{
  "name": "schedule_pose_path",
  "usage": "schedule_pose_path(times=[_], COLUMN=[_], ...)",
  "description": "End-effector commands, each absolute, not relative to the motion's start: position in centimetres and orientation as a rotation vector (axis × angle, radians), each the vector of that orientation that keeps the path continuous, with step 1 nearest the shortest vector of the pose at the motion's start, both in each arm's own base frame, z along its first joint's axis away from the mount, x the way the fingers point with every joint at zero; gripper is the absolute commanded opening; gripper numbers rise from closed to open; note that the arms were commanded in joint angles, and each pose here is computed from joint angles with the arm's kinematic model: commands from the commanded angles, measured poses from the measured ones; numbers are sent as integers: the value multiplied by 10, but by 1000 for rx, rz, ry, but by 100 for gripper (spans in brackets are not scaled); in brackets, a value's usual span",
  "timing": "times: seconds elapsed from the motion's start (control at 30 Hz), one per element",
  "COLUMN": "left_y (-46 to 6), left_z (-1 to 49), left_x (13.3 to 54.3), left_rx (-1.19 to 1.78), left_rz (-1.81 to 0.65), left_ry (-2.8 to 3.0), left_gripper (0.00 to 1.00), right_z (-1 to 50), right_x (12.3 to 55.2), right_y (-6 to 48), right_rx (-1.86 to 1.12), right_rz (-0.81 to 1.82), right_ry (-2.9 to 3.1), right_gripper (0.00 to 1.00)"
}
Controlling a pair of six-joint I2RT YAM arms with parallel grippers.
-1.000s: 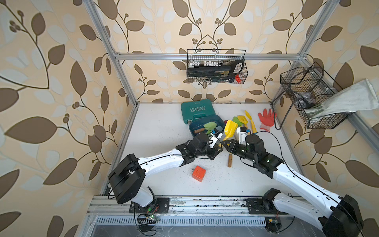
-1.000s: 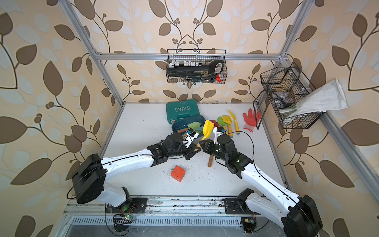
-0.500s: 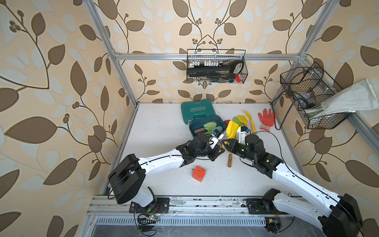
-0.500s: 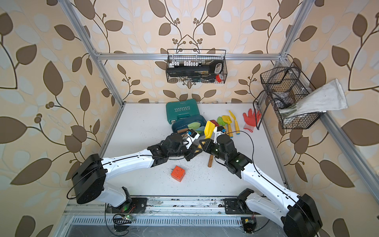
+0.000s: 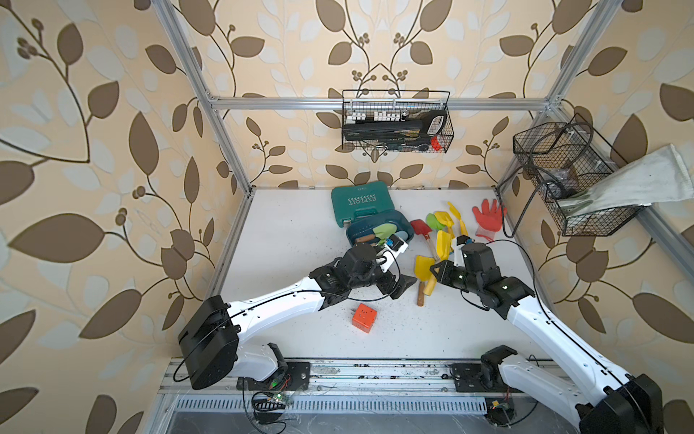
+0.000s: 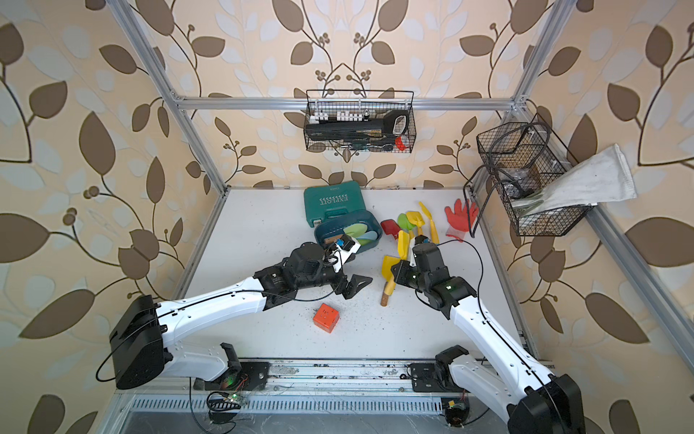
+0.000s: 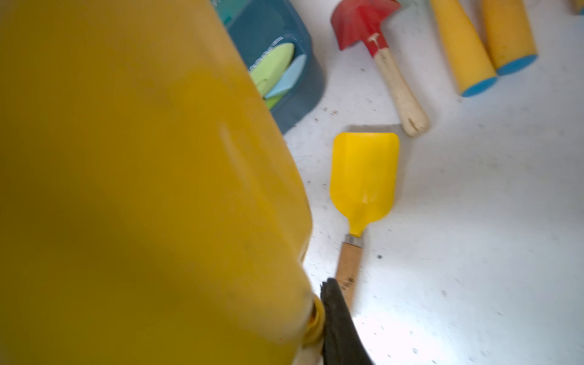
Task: Take the shovel out of the storage box
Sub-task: Pick up the shovel from the storage box, then place the shovel at the center of the board.
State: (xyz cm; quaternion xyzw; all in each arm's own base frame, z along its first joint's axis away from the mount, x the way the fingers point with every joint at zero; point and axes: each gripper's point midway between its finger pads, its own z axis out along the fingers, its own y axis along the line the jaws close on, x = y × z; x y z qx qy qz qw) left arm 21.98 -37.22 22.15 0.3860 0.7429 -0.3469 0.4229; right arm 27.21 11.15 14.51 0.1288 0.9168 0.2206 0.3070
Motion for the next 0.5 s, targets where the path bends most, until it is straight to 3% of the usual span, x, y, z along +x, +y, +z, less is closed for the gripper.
schedule_pose_path(times=[0.0,0.47], left_y=[-367,-367], left_z=[233,227], left_x=[226,232], left_rx=[956,944], left_rz=[-791,-760], left_ry=[1844,1910], left_gripper=[99,99], right_z=[118,55], right_x=[254,270], right_y=[101,72], right_rx=[282,479], right_rz=[559,648], right_ry=[2570,2710], right_gripper=[16,19])
